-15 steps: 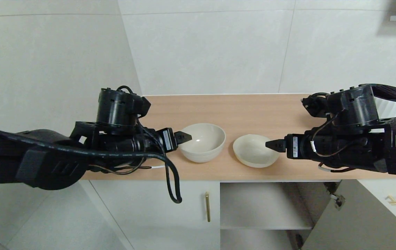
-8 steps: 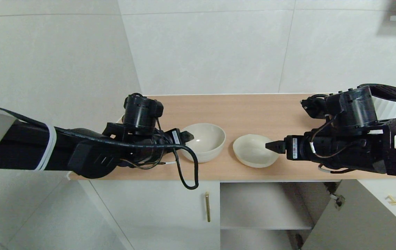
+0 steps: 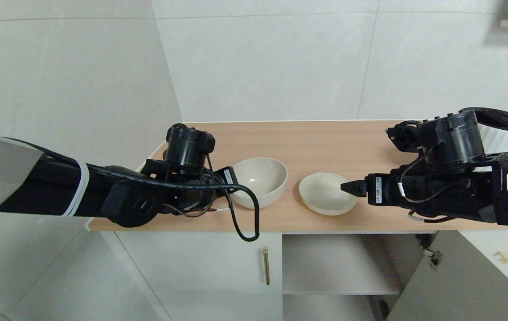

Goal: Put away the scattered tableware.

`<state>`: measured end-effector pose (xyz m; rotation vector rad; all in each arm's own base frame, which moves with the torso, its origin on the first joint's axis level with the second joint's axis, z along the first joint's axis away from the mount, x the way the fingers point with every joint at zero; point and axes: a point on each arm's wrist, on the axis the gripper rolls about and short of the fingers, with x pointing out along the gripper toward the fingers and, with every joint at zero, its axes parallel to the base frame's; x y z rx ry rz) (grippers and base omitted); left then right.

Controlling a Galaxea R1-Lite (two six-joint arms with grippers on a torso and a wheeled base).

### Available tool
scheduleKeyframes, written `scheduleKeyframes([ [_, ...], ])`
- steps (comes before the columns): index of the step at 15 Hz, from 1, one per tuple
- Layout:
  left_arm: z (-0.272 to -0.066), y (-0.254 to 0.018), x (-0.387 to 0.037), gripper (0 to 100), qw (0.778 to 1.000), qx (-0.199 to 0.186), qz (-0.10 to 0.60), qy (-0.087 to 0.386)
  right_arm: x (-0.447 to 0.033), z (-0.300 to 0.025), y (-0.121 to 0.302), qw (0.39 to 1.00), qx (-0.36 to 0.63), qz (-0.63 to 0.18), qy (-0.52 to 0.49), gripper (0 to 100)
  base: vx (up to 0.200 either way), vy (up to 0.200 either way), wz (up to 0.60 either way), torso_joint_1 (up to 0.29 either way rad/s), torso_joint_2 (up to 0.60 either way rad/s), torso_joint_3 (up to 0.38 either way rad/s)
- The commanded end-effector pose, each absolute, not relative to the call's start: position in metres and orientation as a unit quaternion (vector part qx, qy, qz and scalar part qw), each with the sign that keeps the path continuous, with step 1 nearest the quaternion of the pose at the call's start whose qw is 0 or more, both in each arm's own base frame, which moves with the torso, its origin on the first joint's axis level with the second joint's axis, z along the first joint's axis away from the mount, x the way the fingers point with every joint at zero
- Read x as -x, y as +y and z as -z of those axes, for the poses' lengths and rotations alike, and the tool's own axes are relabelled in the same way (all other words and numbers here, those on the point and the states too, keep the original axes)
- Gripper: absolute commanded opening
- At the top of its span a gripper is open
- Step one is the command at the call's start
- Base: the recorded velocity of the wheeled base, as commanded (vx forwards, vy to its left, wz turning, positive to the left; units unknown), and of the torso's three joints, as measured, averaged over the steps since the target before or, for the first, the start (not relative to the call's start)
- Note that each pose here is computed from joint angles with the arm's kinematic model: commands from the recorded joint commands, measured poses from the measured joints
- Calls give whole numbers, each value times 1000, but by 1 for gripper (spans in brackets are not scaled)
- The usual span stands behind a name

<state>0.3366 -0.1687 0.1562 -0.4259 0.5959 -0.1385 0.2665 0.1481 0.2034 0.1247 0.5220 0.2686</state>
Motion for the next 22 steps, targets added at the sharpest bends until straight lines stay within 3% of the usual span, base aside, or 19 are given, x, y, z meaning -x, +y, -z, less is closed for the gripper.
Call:
scheduleKeyframes([
  [1, -161, -168, -334, 0, 932, 211, 70, 285, -266, -205, 148, 956, -62, -133, 255, 100, 0, 0, 0, 0, 0, 0],
  [8, -173, -164, -327, 0, 934, 215, 77, 274, -275, -195, 152, 955, -55, -121, 265, 100, 0, 0, 0, 0, 0, 0],
  [13, -187, -158, -305, 0, 923, 225, 130, 284, -318, -154, 174, 965, -22, -24, 261, 100, 0, 0, 0, 0, 0, 0],
  [22, -185, -159, -306, 0, 922, 225, 131, 288, -339, -135, 173, 967, -31, 5, 254, 100, 0, 0, 0, 0, 0, 0],
])
